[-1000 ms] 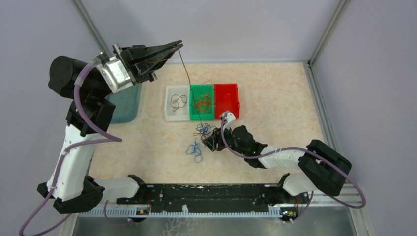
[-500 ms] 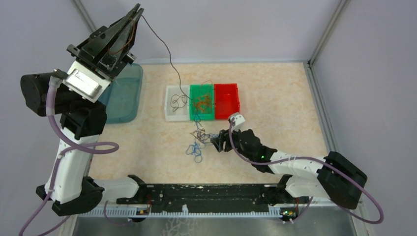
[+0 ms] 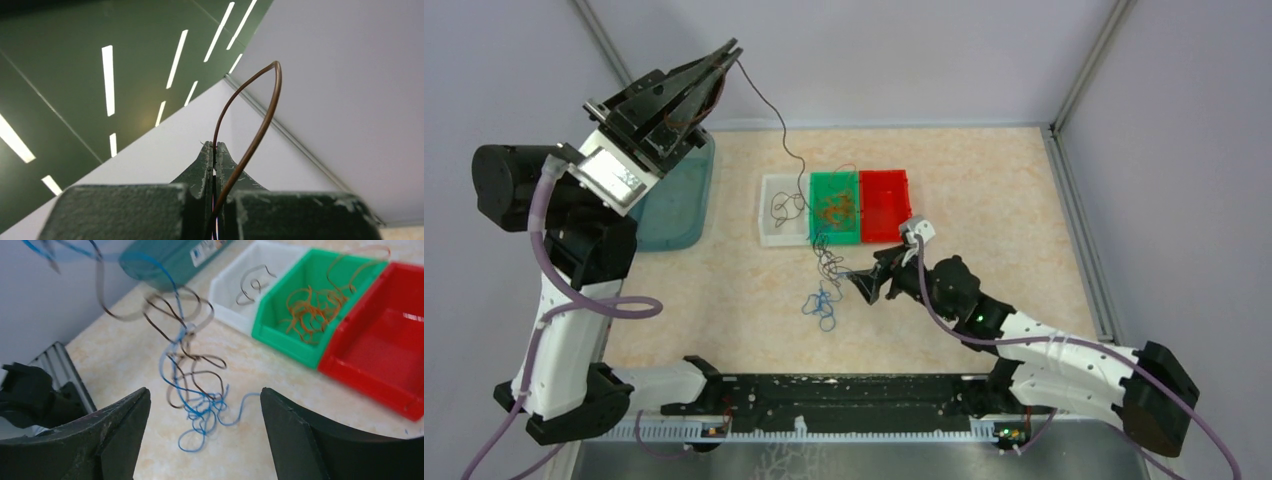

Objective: Untangle the cables

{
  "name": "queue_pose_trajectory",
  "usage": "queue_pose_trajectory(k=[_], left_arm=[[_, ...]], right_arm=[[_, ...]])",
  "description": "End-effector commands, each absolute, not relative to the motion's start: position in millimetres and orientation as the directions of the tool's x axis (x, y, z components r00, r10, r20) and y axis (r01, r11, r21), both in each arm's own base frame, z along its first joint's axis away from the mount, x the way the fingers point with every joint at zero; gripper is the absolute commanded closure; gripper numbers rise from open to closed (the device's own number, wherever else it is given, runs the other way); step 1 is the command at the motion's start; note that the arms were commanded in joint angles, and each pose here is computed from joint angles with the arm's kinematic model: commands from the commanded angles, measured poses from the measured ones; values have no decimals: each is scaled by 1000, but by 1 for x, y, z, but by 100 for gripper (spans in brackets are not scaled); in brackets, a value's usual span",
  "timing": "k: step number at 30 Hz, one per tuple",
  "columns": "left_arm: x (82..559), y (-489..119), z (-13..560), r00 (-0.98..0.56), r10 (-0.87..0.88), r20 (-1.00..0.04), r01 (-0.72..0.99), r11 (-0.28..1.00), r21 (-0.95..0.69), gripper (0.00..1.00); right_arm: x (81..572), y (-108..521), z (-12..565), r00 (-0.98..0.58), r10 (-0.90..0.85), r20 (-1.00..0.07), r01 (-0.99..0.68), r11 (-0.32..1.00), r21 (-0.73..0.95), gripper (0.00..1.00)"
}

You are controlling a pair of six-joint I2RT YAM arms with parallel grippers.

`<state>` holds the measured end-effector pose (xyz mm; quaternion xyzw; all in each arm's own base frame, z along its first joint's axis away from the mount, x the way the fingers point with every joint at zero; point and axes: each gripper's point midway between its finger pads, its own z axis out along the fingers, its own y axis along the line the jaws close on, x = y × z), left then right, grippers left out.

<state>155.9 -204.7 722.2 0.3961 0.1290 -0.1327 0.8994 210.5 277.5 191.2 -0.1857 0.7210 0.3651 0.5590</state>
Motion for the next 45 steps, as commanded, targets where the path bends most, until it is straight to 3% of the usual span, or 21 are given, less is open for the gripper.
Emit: queue_pose_trajectory(k=[1, 10, 19, 26, 29, 45], left_arm=[[155, -223, 691, 889, -167, -426, 444, 542, 714, 100], [155, -233, 672, 854, -183, -487, 511, 471, 719, 100], [155, -236, 668, 839, -191, -510, 537, 452, 713, 100], [153, -235, 672, 846, -199, -495, 528, 454, 718, 100], [152, -236, 674, 849, -206, -487, 524, 455, 720, 100], [146, -230, 703, 887, -218, -408, 461, 498, 735, 100]], right_arm=[[190, 297, 277, -181, 193, -964, -822, 509, 256, 18], [185, 311, 372, -51, 305, -951, -890, 419, 182, 18], [189, 362, 419, -19, 370, -929, -955, 269, 127, 17], [194, 384, 373, -149, 338, -929, -950, 211, 229, 28], [198, 386, 344, -214, 323, -922, -928, 228, 295, 37], [190, 388, 242, -396, 217, -892, -863, 246, 442, 46]])
